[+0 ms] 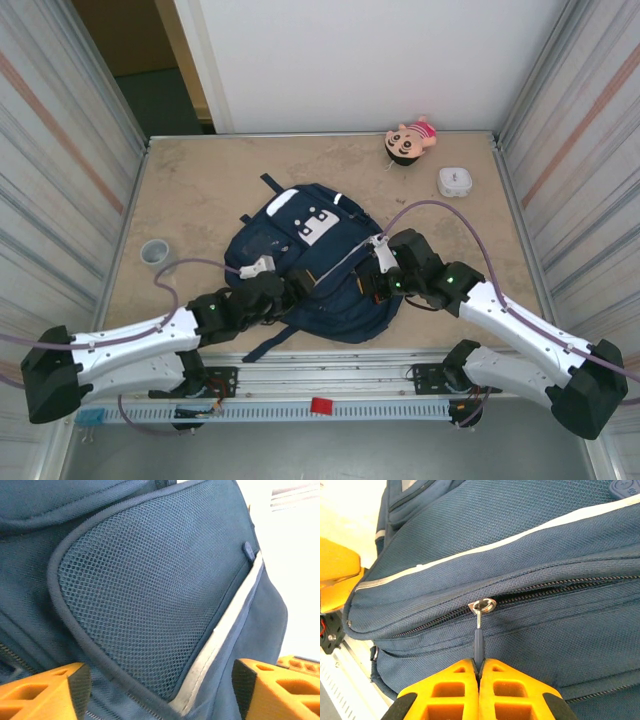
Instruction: Pack books, pencil case, and school supplies into a backpack
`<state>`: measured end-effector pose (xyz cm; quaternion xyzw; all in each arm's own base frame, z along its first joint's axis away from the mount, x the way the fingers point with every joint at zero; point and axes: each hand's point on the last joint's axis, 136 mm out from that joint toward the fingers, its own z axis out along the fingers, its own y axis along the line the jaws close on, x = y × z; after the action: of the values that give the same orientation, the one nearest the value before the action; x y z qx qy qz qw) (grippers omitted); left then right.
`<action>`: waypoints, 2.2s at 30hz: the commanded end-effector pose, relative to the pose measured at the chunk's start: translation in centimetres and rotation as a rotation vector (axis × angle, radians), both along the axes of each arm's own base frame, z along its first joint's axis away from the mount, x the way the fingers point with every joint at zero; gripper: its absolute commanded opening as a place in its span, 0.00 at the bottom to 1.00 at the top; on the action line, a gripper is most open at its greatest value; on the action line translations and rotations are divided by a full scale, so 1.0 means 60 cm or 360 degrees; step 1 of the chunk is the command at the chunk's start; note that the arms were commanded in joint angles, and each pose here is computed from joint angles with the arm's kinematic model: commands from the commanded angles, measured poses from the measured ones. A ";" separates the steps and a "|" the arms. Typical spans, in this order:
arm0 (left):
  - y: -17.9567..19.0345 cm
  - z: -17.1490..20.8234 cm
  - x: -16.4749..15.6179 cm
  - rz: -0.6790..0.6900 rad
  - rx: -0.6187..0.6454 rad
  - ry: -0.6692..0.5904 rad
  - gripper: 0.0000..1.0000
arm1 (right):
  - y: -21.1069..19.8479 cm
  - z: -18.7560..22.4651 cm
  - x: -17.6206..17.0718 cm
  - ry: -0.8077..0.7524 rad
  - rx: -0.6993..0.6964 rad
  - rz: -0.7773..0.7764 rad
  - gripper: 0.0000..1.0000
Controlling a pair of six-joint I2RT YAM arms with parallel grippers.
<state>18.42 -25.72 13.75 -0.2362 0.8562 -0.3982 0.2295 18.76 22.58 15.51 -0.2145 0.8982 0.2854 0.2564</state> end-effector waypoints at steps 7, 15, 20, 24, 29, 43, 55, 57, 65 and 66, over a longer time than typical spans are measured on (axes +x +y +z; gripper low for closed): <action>0.035 -0.012 0.024 0.0226 0.0043 -0.0028 0.23 | 0.039 0.004 -0.032 0.0033 0.0114 0.0152 0.00; 0.123 -0.013 0.062 0.0206 0.0251 -0.0028 0.08 | 0.104 -0.016 -0.078 0.0082 0.0111 0.0278 0.00; 0.153 -0.007 0.093 0.0183 0.0264 -0.0013 0.12 | 0.155 -0.021 -0.072 0.0074 0.0125 0.0247 0.00; 0.156 0.007 0.085 0.0143 0.0264 -0.0001 0.37 | 0.179 -0.026 -0.065 0.0075 0.0090 0.0254 0.00; 0.151 0.008 0.052 0.0155 0.0153 0.0000 0.55 | 0.178 -0.027 -0.062 0.0059 0.0055 0.0264 0.00; 0.126 -0.034 0.042 0.0124 0.0185 0.0098 0.58 | 0.188 -0.021 -0.065 0.0050 0.0069 0.0307 0.00; 0.159 -0.061 0.012 0.0238 0.0173 0.0105 0.60 | 0.185 -0.024 -0.064 0.0046 0.0051 0.0302 0.00; 0.151 -0.060 0.017 0.0225 0.0153 0.0093 0.57 | 0.185 -0.023 -0.065 0.0046 0.0055 0.0300 0.00; 0.121 -0.047 0.042 0.0182 0.0117 0.0025 0.49 | 0.187 -0.021 -0.068 0.0051 0.0080 0.0319 0.00; 0.119 -0.044 0.044 0.0182 0.0113 0.0015 0.47 | 0.188 -0.022 -0.069 0.0053 0.0078 0.0323 0.00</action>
<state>19.94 -17.69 9.35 -0.2855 0.8705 -0.3268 0.2320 14.83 32.48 12.31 -0.2800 0.8856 0.3096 0.2035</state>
